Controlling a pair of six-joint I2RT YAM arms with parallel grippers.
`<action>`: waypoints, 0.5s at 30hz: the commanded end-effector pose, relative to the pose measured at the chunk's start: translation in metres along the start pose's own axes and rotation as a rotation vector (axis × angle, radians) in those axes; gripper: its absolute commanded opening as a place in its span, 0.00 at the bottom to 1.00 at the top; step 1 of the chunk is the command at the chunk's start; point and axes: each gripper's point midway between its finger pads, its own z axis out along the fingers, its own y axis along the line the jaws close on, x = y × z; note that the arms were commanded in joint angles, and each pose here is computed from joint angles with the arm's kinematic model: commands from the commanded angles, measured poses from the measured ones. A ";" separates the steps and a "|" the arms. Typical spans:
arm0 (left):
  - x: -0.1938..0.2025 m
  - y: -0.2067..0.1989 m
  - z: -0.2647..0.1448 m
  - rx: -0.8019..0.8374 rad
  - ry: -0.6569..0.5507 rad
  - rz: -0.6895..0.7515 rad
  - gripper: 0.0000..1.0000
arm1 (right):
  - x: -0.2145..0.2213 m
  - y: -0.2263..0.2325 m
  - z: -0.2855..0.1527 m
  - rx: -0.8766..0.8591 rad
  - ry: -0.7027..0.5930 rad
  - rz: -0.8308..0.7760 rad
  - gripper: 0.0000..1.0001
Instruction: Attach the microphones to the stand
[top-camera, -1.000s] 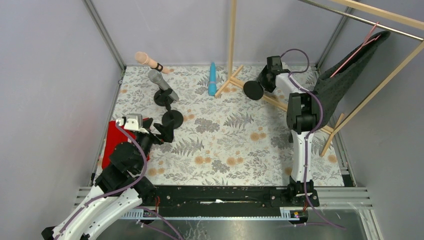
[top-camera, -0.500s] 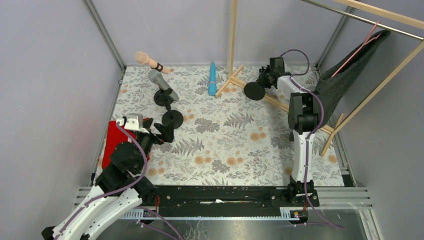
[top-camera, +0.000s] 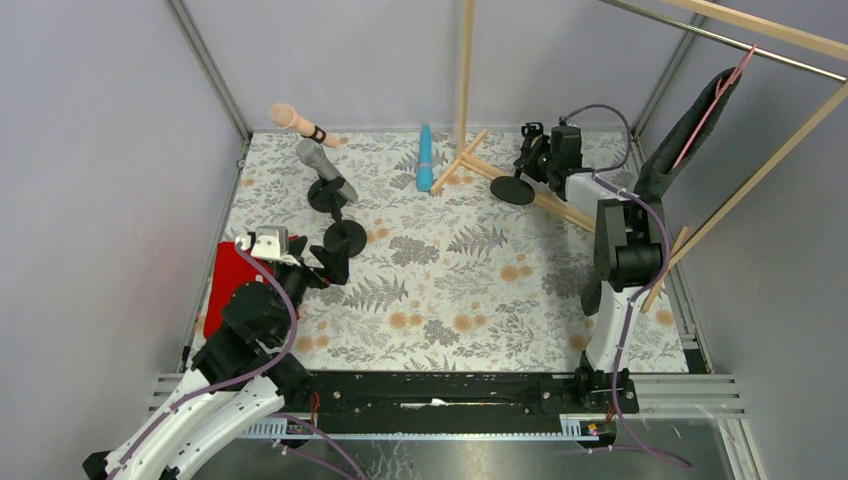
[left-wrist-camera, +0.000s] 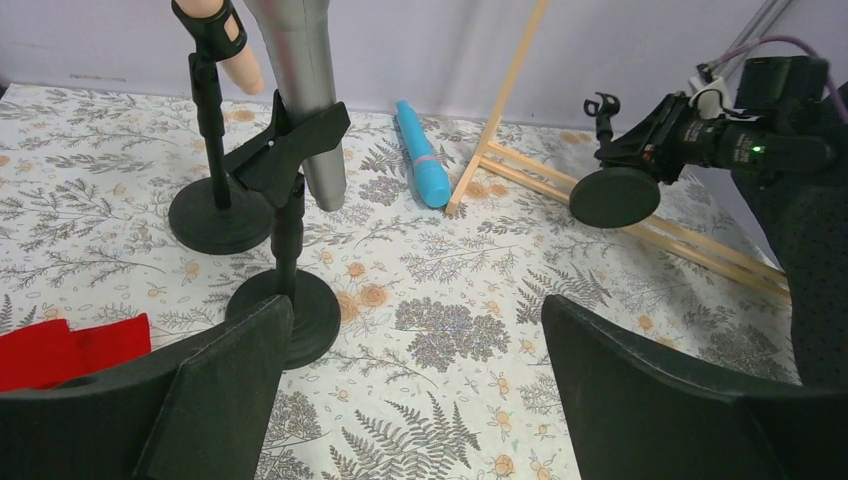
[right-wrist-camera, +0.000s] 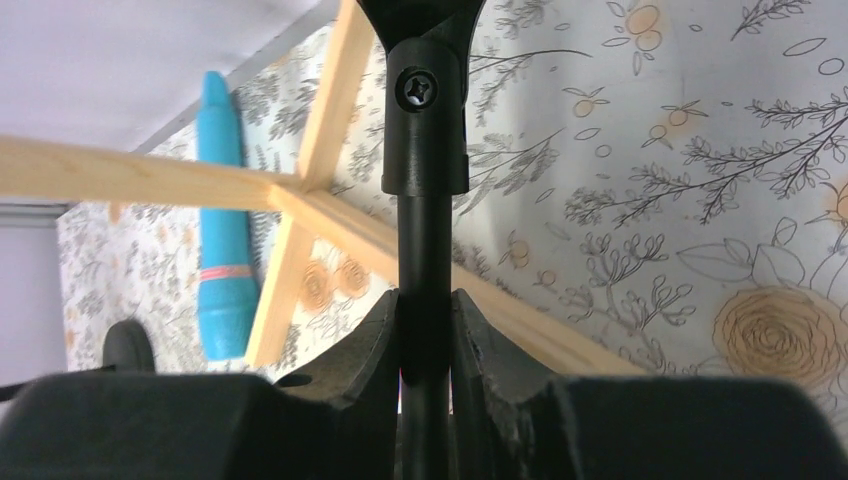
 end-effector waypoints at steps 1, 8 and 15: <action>-0.018 -0.003 0.000 0.002 -0.041 -0.019 0.99 | -0.055 0.081 -0.056 -0.277 -0.203 -0.092 0.00; -0.018 -0.002 0.000 -0.003 -0.042 -0.019 0.99 | -0.020 0.120 -0.104 -0.440 -0.302 -0.306 0.00; -0.026 -0.012 0.001 0.050 -0.079 -0.041 0.99 | 0.036 0.151 -0.157 -0.614 -0.385 -0.507 0.00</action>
